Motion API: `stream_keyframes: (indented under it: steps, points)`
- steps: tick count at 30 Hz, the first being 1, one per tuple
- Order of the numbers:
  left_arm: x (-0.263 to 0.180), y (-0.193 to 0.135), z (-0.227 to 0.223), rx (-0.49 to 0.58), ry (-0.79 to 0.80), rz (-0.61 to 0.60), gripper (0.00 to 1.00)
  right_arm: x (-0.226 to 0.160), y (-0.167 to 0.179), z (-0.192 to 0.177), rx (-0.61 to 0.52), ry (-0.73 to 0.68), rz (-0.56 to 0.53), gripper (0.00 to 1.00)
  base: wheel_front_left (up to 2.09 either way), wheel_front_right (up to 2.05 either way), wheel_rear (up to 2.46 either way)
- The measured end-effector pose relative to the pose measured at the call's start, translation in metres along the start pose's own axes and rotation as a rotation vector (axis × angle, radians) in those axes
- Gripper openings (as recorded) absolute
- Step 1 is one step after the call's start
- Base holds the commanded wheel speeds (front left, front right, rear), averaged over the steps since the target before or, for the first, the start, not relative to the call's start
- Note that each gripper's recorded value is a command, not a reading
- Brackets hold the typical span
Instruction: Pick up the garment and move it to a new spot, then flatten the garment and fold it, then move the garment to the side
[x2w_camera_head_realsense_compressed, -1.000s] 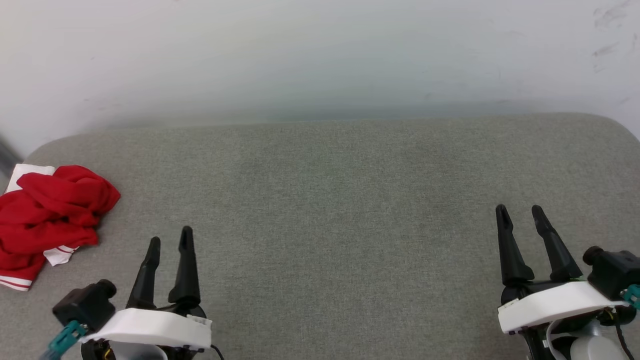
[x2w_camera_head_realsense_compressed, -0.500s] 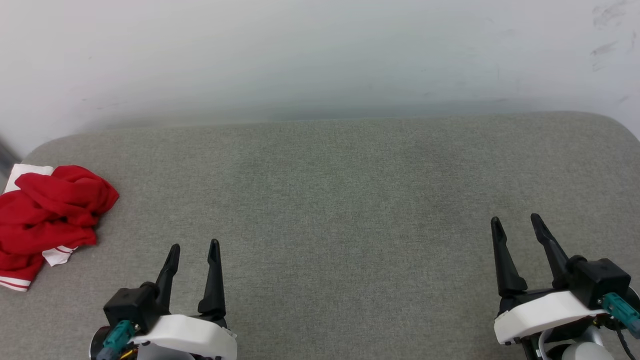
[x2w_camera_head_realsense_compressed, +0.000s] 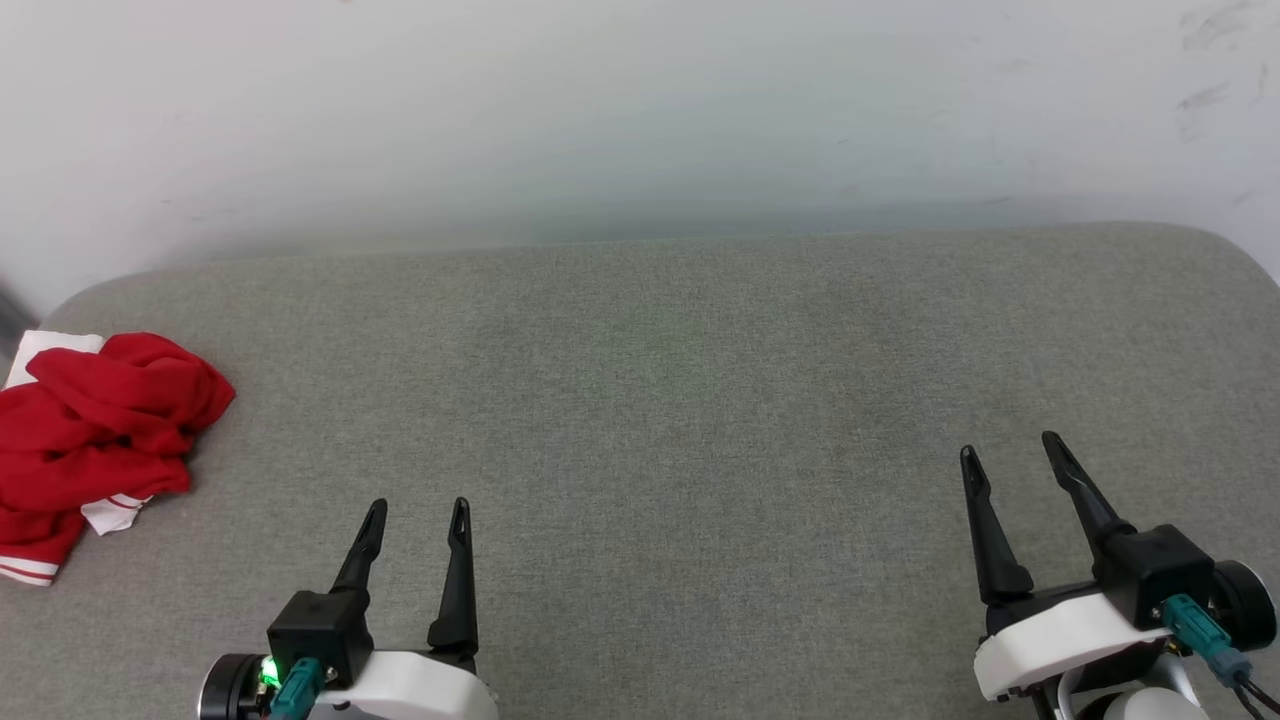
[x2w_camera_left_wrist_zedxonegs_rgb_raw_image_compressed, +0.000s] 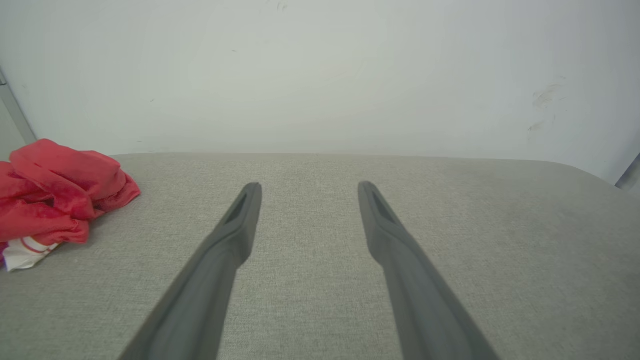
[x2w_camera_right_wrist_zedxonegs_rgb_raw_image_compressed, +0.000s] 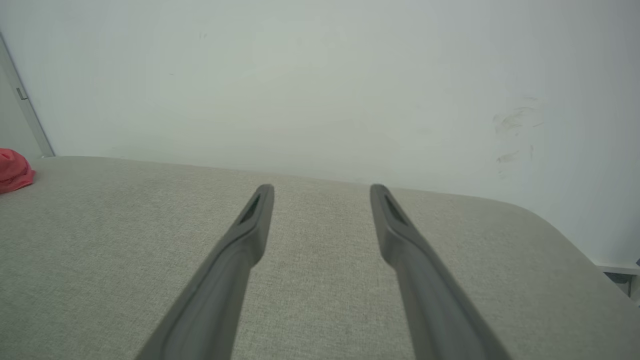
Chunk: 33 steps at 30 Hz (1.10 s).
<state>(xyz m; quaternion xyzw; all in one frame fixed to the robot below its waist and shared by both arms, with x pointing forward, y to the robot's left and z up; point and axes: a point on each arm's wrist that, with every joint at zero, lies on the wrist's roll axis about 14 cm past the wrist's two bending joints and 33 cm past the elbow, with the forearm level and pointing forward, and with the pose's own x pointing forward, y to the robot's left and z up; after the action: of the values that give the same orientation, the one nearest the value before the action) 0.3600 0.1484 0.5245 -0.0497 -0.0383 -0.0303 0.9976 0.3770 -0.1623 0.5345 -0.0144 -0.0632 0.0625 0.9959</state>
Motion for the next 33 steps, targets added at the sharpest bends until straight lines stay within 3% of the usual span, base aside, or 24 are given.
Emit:
stream_keyframes:
  steps: [5, 11, 19, 33]
  points:
    - [-0.002, -0.002, 0.001, -0.05, -0.009, -0.001, 1.0, 0.0, 0.002, 0.002, -0.002, -0.013, 0.006, 1.0, 0.0, 0.0, 0.0]
    - [-0.005, 0.007, 0.004, -0.134, -0.034, 0.015, 1.0, 0.0, 0.0, 0.005, 0.076, -0.034, -0.009, 1.0, 0.0, 0.0, 0.0]
    - [-0.01, 0.009, 0.0, -0.113, -0.039, -0.019, 1.0, -0.003, -0.003, -0.006, 0.102, -0.009, -0.024, 1.0, 0.0, 0.0, 0.0]
    - [-0.016, 0.0, -0.008, -0.011, -0.025, -0.078, 1.0, -0.006, 0.001, -0.015, 0.048, 0.01, -0.005, 1.0, 0.0, 0.0, 0.0]
